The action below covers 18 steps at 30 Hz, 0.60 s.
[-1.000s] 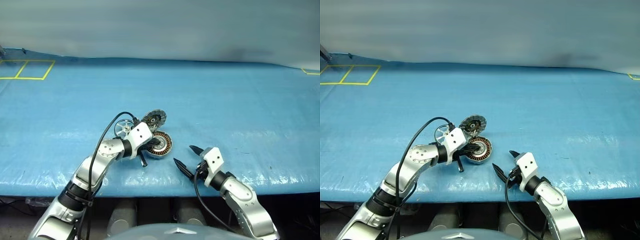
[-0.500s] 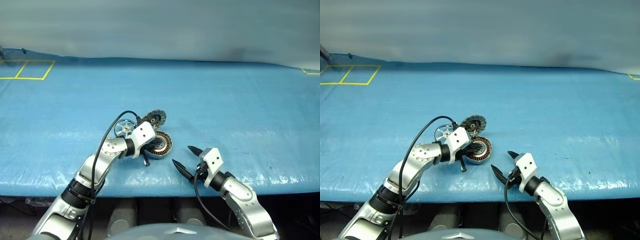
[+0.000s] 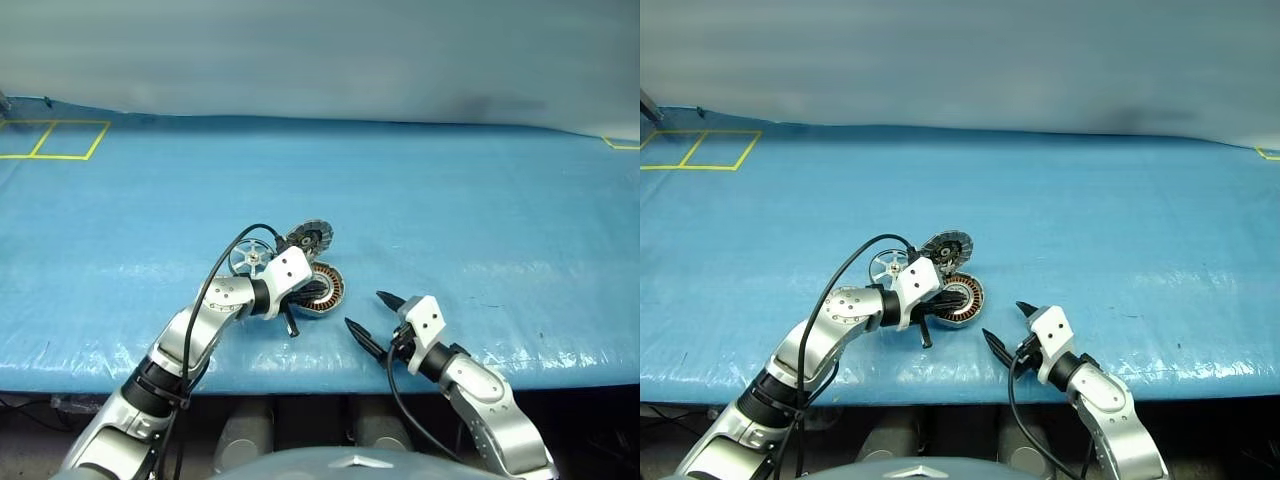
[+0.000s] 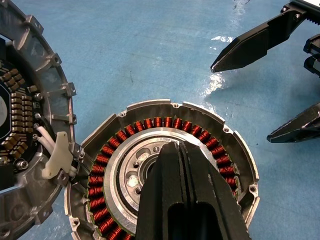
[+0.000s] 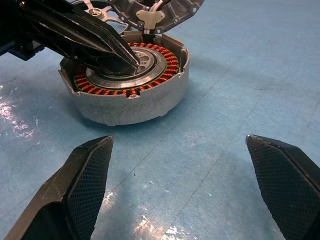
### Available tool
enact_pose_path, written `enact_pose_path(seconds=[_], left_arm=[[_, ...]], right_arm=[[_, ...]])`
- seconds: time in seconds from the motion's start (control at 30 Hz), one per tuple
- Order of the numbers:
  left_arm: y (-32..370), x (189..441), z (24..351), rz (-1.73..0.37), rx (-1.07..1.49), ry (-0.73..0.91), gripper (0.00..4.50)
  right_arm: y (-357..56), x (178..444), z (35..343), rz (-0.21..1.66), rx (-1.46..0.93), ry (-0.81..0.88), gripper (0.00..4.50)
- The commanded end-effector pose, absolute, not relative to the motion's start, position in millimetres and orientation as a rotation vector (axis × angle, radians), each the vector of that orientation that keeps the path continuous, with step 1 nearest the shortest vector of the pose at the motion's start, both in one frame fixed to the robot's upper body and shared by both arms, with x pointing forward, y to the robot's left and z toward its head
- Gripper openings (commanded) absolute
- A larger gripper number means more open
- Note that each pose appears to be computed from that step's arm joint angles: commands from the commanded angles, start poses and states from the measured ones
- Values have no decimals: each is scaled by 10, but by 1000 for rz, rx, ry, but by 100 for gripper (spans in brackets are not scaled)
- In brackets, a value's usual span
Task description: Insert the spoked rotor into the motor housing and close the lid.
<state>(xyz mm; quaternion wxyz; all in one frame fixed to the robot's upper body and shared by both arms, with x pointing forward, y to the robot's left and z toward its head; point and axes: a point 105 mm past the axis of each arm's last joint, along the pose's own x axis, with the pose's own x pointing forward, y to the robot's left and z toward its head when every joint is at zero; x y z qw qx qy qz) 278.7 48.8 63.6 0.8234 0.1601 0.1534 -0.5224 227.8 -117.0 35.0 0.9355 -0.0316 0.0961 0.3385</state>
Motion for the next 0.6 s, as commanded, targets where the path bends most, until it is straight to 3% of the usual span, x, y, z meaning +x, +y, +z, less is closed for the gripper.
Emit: enact_pose_path(seconds=[0.03,0.3,0.6], left_arm=[[433,2768,875,-1126,263,224,4],[555,2628,1224,-1172,134,107,4],[1038,2424,1253,-1093,136,184,4]], right_arm=[[-1162,2298,432,695,-71,157,450],[-1165,2303,434,694,-71,156,450],[-1154,2313,419,703,-70,161,450]])
